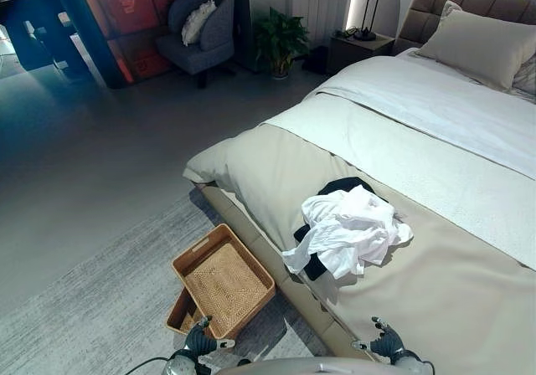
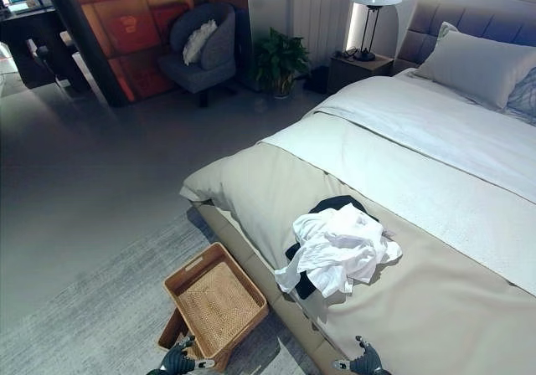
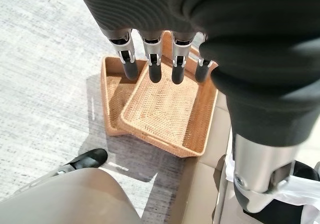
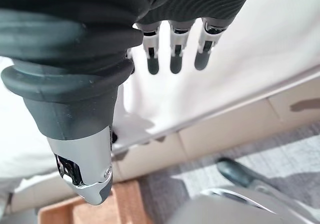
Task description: Pick up clothes into the bucket
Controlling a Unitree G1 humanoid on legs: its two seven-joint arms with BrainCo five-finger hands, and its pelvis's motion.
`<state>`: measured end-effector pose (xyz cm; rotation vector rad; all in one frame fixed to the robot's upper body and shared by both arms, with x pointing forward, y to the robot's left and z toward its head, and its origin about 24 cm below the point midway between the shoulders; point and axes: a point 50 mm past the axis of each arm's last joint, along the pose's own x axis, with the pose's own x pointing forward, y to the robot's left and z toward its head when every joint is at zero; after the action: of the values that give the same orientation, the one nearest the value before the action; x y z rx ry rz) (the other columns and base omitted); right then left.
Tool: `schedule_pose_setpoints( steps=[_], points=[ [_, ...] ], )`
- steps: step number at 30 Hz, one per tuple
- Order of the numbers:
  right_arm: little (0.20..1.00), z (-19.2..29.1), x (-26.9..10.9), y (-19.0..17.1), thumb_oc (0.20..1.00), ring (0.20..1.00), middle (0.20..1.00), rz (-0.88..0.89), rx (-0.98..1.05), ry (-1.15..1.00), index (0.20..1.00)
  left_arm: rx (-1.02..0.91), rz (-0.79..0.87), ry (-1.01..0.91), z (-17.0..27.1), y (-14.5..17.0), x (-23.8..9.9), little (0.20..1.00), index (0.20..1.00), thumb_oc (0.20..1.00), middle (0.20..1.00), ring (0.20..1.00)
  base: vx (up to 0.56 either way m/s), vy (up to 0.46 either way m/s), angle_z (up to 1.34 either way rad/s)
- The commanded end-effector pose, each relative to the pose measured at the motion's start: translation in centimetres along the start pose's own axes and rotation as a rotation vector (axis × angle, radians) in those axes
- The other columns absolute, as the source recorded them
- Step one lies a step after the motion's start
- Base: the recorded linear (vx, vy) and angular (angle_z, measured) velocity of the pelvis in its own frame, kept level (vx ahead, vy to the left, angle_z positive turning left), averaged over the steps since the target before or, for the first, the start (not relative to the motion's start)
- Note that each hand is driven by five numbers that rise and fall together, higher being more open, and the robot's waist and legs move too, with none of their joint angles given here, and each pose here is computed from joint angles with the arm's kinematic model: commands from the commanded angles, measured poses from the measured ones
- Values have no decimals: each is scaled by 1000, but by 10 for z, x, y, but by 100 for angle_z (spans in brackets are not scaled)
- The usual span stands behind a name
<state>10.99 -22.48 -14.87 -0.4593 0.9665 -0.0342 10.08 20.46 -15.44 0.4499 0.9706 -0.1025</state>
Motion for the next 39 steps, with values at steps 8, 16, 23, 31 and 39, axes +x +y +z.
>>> schedule_pose_setpoints(
  steps=[8,16,23,31,39],
  points=[
    [1000,175,-13,-71,1000,1000,1000,-342,147,-702,1000,-91,129,-140,39,11,8,1000,1000,1000,1000,1000,-68,22,-2],
    [1000,226,-39,-127,1000,1000,1000,-648,168,-894,1000,-95,169,-239,66,16,11,1000,1000,1000,1000,1000,-48,42,2],
    [1000,251,-40,-167,1000,1000,1000,-887,119,-850,1000,-126,202,-345,92,20,10,1000,1000,1000,1000,1000,-42,24,1],
    [1000,258,-33,-219,1000,1000,1000,-1061,108,-594,1000,-185,149,-419,117,0,8,1000,1000,1000,1000,1000,-67,-33,20],
    [1000,283,-65,-274,1000,1000,1000,-1172,120,-548,1000,-195,77,-478,139,-17,4,1000,1000,1000,1000,1000,-40,22,28]
  ],
)
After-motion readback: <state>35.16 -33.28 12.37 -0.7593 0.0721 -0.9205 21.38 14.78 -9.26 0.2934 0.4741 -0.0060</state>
